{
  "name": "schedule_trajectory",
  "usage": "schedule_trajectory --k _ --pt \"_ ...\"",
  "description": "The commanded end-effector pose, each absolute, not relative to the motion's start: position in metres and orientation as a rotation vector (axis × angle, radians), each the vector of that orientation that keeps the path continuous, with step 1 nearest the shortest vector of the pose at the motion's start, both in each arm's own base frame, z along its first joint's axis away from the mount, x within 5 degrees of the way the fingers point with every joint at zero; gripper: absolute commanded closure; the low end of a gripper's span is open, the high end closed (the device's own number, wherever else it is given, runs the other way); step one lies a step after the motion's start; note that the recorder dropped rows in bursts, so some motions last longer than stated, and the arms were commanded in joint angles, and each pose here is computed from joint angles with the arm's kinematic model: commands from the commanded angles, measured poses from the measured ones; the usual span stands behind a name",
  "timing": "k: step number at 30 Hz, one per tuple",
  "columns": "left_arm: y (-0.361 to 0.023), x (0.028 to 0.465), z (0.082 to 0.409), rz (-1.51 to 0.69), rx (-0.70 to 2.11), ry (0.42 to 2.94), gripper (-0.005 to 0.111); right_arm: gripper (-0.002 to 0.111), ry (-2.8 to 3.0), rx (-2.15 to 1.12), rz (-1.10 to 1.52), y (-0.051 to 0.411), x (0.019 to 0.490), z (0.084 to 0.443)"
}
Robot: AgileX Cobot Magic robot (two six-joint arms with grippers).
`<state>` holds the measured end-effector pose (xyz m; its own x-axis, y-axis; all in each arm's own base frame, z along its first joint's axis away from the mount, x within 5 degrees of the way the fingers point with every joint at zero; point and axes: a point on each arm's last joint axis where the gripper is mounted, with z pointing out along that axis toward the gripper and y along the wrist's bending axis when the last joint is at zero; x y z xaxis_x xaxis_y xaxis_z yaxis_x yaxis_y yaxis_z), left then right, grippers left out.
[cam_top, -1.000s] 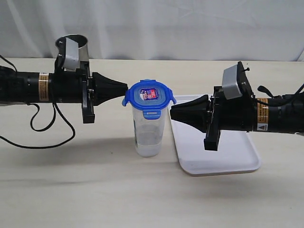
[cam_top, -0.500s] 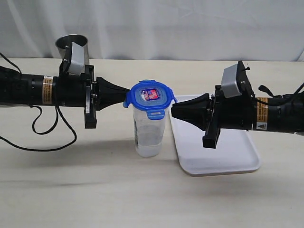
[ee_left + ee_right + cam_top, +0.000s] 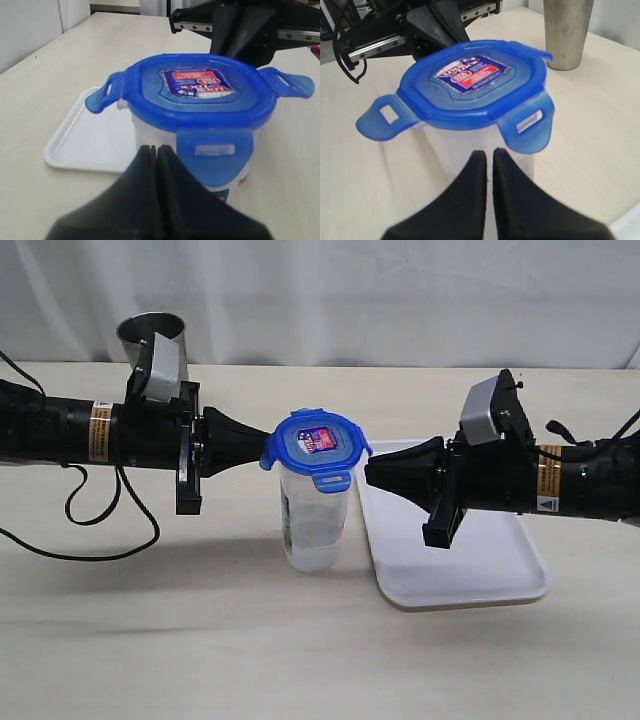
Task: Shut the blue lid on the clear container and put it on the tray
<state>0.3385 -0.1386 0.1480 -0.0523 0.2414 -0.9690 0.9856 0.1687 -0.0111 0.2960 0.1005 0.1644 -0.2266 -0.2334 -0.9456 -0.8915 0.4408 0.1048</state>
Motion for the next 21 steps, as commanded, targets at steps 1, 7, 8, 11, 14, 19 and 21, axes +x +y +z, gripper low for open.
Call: schedule_trajectory --k 1,7,8,11,14,19,21 --pt "-0.14 0.339 0.149 -0.984 1.243 1.485 0.107 0.104 1.706 -0.995 0.834 0.101 0.297 0.165" --pt "-0.138 0.342 0.145 -0.933 1.245 1.529 0.107 0.104 1.726 -1.035 0.813 0.1 0.295 0.166" --pt "-0.137 0.343 0.145 -0.929 1.238 1.533 0.107 0.104 1.73 -1.041 0.799 0.099 0.295 0.167" --pt "-0.133 0.345 0.145 -0.919 1.223 1.541 0.107 0.104 1.771 -1.011 0.754 0.096 0.296 0.173" --pt "-0.13 0.346 0.145 -0.919 1.211 1.551 0.107 0.104 1.81 -1.014 0.696 0.093 0.295 0.177" --pt "-0.129 0.346 0.145 -0.919 1.204 1.556 0.107 0.103 1.876 -0.937 0.632 0.088 0.294 0.189" --pt "-0.128 0.347 0.144 -0.916 1.189 1.588 0.107 0.1 1.883 -0.9 0.635 0.087 0.293 0.196"
